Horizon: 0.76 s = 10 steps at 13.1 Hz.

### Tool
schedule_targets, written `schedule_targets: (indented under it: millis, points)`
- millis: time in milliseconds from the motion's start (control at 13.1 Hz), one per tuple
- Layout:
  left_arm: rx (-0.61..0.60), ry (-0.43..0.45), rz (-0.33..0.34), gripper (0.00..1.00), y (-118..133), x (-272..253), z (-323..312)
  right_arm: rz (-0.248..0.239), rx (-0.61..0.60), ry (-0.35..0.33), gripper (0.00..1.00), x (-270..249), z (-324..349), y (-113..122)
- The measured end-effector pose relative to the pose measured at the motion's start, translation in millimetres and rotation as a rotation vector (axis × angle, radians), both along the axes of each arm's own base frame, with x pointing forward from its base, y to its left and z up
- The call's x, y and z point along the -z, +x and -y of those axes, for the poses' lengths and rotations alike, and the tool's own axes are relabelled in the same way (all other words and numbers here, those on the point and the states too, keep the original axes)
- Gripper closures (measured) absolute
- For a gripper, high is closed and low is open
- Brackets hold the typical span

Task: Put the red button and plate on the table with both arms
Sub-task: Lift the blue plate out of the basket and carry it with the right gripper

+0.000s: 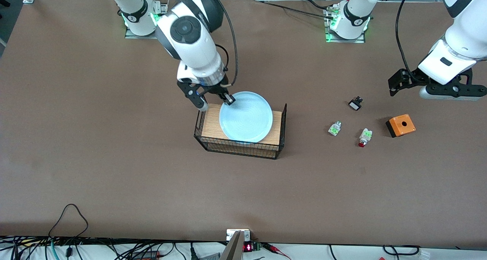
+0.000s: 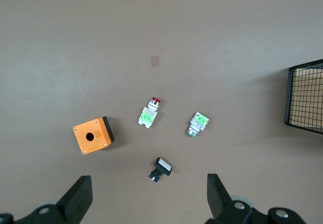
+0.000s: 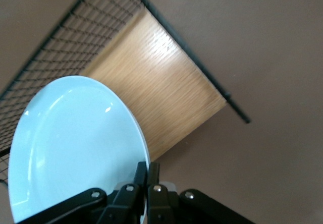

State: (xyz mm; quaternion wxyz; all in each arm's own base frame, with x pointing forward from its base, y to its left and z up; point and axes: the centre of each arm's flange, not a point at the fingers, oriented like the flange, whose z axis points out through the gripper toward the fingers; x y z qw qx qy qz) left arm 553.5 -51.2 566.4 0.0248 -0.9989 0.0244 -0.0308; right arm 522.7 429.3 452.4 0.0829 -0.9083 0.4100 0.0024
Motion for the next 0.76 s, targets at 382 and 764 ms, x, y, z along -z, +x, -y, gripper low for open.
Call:
schedule_targets:
  millis: [382,764]
  points:
    - [-0.001,0.000,-0.001,0.00,0.1,0.5,-0.5,0.028,-0.034,-0.034,0.96,-69.6,33.4,-13.3]
    - [-0.002,0.001,-0.009,0.00,-0.6,1.3,-1.2,-0.041,-0.320,-0.151,0.96,-88.9,162.4,28.6]
